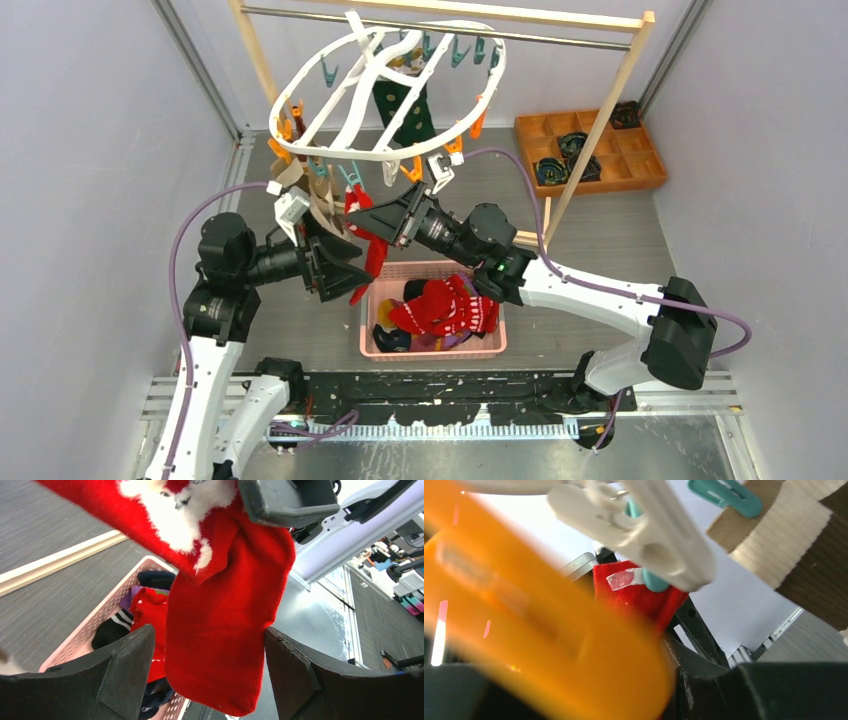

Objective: Remove the socks clipped to the hanger
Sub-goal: Remove the sock from the hanger.

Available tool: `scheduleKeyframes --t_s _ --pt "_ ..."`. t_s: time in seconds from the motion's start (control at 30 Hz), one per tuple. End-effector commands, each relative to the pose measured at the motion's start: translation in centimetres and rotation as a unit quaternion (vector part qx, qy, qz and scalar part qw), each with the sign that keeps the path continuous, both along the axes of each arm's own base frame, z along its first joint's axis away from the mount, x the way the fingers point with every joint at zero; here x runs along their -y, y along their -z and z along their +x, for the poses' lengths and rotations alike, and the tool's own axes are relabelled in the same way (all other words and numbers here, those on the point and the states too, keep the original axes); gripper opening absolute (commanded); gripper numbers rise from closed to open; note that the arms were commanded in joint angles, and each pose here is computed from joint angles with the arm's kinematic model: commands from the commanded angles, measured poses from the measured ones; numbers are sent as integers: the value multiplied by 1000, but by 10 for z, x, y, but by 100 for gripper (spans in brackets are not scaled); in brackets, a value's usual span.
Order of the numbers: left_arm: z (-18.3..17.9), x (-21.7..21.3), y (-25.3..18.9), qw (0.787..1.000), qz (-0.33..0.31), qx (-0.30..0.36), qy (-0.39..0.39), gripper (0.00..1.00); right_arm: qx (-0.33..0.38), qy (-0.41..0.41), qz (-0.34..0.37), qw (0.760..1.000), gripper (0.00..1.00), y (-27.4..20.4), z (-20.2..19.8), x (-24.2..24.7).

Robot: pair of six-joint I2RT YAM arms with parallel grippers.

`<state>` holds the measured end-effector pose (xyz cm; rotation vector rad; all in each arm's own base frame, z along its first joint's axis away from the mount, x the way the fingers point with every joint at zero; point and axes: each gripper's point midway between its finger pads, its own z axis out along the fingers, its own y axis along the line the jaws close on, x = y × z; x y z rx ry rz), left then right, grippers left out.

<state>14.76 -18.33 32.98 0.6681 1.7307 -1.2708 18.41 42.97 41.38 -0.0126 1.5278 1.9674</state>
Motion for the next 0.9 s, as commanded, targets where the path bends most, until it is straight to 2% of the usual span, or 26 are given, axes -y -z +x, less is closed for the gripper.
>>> scheduleKeyframes --t_s 0.0,0.07,0.17,0.27,0.33,0.37,0.43,0.5,0.53,0.57,0.6,0.7,0.8,0.87 --pt "2 11 -22 999 -30 39 16 82 22 -32 73 997 45 -42 -18 13" --pt "-1 16 -19 998 -28 42 25 86 15 -41 79 996 45 -43 -20 8" --pt "-1 16 -11 999 -18 48 19 99 13 -56 85 995 45 -46 -25 0" --pt "1 14 -8 999 -12 52 4 100 16 -66 88 994 46 -50 -30 -6" --pt "1 13 -9 998 -12 55 2 97 16 -67 88 994 46 -51 -32 -8" --pt "1 13 -10 998 -12 58 1 89 15 -65 86 994 47 -50 -32 -8" --pt "0 12 -13 997 -11 70 -5 67 10 -50 80 995 50 -47 -27 -7" --pt "0 9 -13 996 -7 85 -16 31 4 -23 66 998 59 -40 -20 -2" --pt "1 6 -13 995 -2 94 -26 15 -2 -3 55 998 63 -35 -15 1" --pt "1 4 -12 995 2 99 -34 4 -5 19 37 999 67 -28 -11 4" --pt "0 3 -11 994 5 105 -37 1 -6 43 18 999 70 -23 -8 7" --pt "-2 0 -6 992 14 114 -43 0 11 125 -72 990 76 -7 1 16" --pt "0 0 -2 993 19 111 -44 0 40 201 -149 967 80 -3 -2 28" --pt "0 1 0 993 19 107 -39 0 59 238 -174 954 80 -3 -2 36"
